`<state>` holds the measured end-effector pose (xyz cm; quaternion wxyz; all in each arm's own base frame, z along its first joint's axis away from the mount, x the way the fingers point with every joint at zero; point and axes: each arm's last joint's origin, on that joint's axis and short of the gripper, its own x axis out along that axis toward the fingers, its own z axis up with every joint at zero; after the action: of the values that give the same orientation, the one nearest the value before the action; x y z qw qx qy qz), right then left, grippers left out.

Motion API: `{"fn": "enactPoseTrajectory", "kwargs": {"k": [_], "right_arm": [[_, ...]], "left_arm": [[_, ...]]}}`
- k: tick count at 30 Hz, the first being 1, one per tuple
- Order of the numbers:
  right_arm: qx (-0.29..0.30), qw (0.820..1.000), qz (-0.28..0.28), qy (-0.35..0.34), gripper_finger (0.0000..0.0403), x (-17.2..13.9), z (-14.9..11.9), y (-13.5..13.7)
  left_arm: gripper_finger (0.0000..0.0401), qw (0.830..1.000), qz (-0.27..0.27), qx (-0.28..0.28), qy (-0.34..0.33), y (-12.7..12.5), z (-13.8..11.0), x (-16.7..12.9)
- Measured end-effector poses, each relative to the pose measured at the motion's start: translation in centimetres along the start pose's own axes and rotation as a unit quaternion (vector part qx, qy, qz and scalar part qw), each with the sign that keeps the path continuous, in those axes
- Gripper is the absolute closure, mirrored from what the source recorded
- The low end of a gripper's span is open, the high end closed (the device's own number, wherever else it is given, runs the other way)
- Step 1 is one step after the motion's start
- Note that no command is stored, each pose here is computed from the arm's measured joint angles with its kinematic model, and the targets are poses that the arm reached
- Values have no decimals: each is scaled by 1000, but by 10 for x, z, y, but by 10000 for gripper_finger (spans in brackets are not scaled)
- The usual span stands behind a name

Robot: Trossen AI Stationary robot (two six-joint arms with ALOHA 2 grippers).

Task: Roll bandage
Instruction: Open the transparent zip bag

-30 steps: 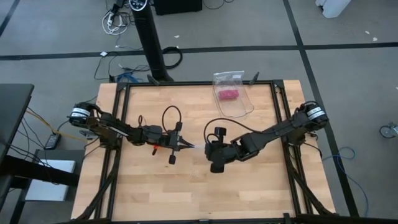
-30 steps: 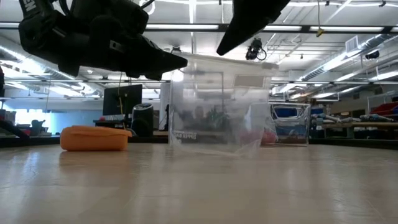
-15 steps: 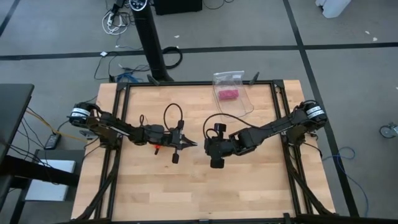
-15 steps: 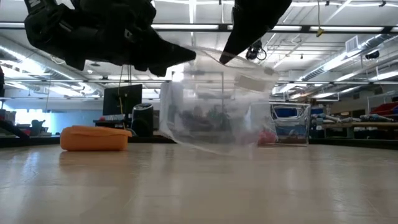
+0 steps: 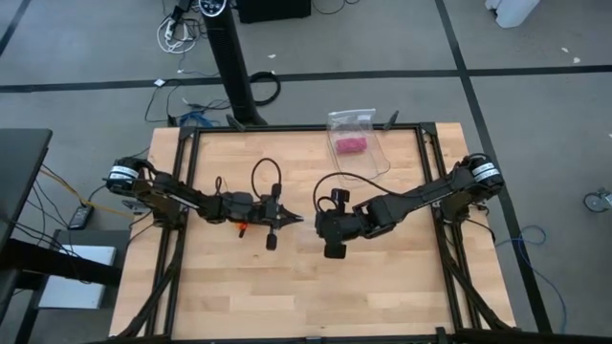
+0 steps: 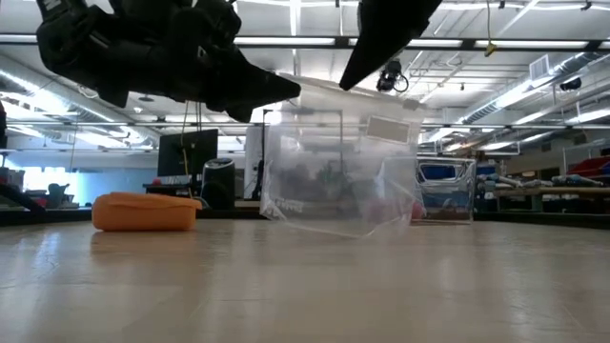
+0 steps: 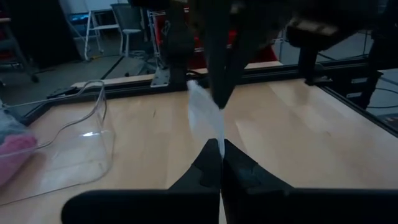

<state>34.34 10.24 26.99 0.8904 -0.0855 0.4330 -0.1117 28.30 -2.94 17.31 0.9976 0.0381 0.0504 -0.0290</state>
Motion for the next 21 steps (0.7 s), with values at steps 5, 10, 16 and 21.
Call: {"fn": "enactPoseTrajectory", "kwargs": {"k": [5,10,16,21], "right_arm": [[-12,999,-23,-23,398,-10,6,3],[-8,1000,-28,-9,401,-6,5,-4],[-5,1000,-17,3,401,-3,4,-10],[-7,1000,8,29,401,7,0,-12]], "left_arm": [[401,1000,0,2,0,0,0,0],[400,1000,-2,1,-1,-1,0,0],[400,1000,-2,0,-1,-1,0,0],[400,1000,-2,0,-1,-1,0,0]]}}
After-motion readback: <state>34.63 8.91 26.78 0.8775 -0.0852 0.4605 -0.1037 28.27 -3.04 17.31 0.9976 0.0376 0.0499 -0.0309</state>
